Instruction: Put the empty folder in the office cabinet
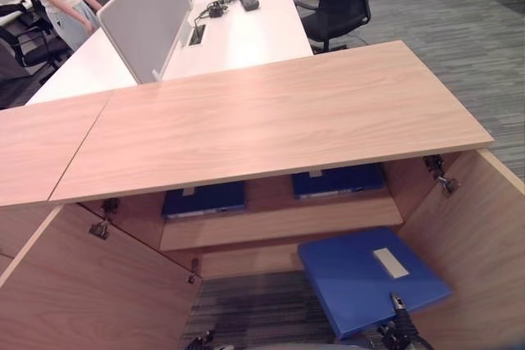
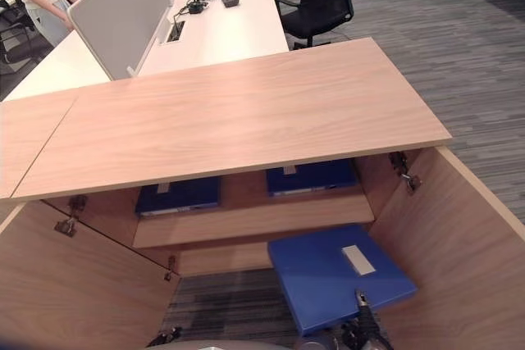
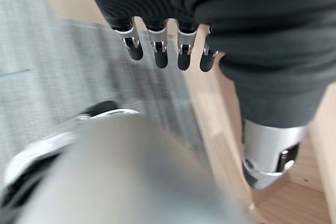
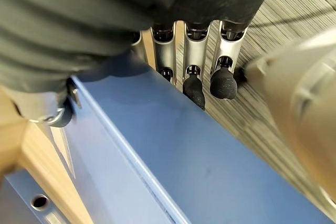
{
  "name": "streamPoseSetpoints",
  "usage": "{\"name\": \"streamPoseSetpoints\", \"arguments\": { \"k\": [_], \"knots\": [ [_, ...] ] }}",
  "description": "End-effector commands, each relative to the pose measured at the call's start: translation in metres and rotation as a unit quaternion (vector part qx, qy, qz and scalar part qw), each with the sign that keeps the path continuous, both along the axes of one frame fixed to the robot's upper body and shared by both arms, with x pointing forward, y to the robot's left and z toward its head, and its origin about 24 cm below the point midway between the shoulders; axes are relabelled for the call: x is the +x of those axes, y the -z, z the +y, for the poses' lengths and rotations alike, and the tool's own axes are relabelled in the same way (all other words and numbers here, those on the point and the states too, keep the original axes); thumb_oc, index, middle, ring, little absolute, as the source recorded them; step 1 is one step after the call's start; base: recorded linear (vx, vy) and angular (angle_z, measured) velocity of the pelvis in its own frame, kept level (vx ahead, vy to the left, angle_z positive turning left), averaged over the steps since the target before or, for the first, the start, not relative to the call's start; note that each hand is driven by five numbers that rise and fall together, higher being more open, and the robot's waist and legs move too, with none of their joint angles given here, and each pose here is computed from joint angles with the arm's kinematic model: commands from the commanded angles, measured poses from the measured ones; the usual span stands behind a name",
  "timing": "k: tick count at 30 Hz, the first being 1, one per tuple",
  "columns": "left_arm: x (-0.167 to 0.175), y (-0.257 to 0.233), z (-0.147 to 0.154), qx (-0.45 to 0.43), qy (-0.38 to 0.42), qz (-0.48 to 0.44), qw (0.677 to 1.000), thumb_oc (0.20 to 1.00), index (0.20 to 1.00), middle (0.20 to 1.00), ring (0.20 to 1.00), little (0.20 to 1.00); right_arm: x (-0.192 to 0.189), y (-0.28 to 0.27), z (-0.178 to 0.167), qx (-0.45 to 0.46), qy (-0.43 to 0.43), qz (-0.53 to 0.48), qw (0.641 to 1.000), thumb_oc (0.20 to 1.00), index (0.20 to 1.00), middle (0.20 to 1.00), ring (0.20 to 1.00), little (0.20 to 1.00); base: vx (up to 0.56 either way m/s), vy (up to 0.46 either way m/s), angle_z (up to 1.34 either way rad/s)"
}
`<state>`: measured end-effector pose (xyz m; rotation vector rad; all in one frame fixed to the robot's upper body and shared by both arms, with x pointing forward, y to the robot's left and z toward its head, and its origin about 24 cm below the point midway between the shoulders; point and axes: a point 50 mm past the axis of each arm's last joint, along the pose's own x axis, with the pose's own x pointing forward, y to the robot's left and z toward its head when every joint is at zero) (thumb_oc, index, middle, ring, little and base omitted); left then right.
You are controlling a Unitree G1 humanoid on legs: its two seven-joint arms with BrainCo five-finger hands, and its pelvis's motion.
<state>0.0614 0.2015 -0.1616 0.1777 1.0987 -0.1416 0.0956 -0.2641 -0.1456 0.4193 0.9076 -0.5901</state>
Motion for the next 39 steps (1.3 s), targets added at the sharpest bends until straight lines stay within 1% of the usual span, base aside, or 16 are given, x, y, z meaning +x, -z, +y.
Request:
{"name": "streamPoseSetpoints", "arguments": {
  "k": [1,6,13,17,19,25,26,28,29,30,32,35,37,39],
  "knots": [
    [0.007,-0.007,0.027,0.035,0.018,-0.012,0.999,1.0,1.0,1.0,1.0,1.0,0.018,-0.005,0.007,0.006,-0.011,-0.05,0.999,0.2,0.2,0.2,0.2,0.2,0.04,-0.175,-0.07],
    [0.007,-0.009,0.045,0.047,0.0,-0.004,0.999,1.0,1.0,1.0,1.0,1.0,0.022,-0.011,-0.006,-0.008,-0.014,-0.06,0.998,0.2,0.2,0.2,0.2,0.2,0.04,-0.159,-0.05],
    [-0.001,-0.007,0.045,0.049,0.009,0.015,0.999,1.0,1.0,1.0,1.0,1.0,0.024,-0.013,-0.01,-0.016,-0.022,-0.058,0.998,0.2,0.2,0.2,0.2,0.2,0.13,0.048,-0.32],
    [-0.012,-0.005,0.049,0.056,0.019,0.036,0.998,1.0,1.0,1.0,1.0,1.0,0.025,-0.012,-0.005,-0.019,-0.053,-0.054,0.997,0.2,0.2,0.2,0.2,0.2,0.14,0.041,-0.31],
    [-0.015,-0.005,0.051,0.058,0.022,0.04,0.997,1.0,1.0,1.0,1.0,1.0,0.025,-0.012,-0.005,-0.018,-0.055,-0.055,0.997,0.2,0.2,0.2,0.2,0.2,0.09,0.052,-0.33],
    [-0.016,-0.013,0.074,0.083,0.009,0.035,0.996,1.0,1.0,1.0,1.0,1.0,0.044,-0.017,0.018,0.006,-0.098,-0.097,0.99,0.2,0.2,0.2,0.2,0.2,0.05,0.081,-0.01],
    [-0.018,-0.013,0.072,0.086,0.008,0.033,0.996,1.0,1.0,1.0,1.0,1.0,0.05,-0.02,0.03,0.018,-0.116,-0.116,0.986,0.2,0.2,0.2,0.2,0.2,0.05,0.066,-0.01],
    [-0.019,-0.012,0.072,0.087,0.01,0.035,0.996,1.0,1.0,1.0,1.0,1.0,0.056,-0.023,0.034,0.022,-0.124,-0.131,0.983,0.2,0.2,0.2,0.2,0.2,0.05,0.035,0.02],
    [0.021,-0.015,0.053,0.069,0.025,-0.025,0.997,1.0,1.0,1.0,1.0,1.0,0.065,-0.029,0.052,0.037,-0.145,-0.159,0.976,0.2,0.2,0.2,0.2,0.2,0.08,0.021,0.07],
    [0.032,-0.018,0.054,0.071,0.017,-0.041,0.997,1.0,1.0,1.0,1.0,1.0,0.069,-0.031,0.055,0.048,-0.146,-0.168,0.974,0.2,0.2,0.2,0.2,0.2,0.08,0.033,0.12],
    [0.026,-0.016,0.058,0.085,-0.003,-0.029,0.996,1.0,1.0,1.0,1.0,1.0,0.075,-0.033,0.059,0.051,-0.152,-0.176,0.971,0.2,0.2,0.2,0.2,0.2,0.09,0.041,-0.01],
    [0.022,-0.011,0.047,0.078,-0.004,-0.019,0.997,1.0,1.0,1.0,1.0,1.0,0.086,-0.042,0.07,0.064,-0.158,-0.21,0.963,0.2,0.2,0.2,0.2,0.2,0.06,0.036,-0.09],
    [0.018,-0.009,0.043,0.079,0.003,-0.01,0.997,1.0,1.0,1.0,1.0,1.0,0.1,-0.057,0.079,0.072,-0.166,-0.256,0.949,0.2,0.2,0.2,0.2,0.2,0.06,0.042,-0.07],
    [0.017,-0.008,0.042,0.079,0.005,-0.005,0.997,1.0,1.0,1.0,1.0,1.0,0.105,-0.062,0.083,0.075,-0.172,-0.269,0.945,0.2,0.2,0.2,0.2,0.2,0.03,0.03,-0.11]
  ]
}}
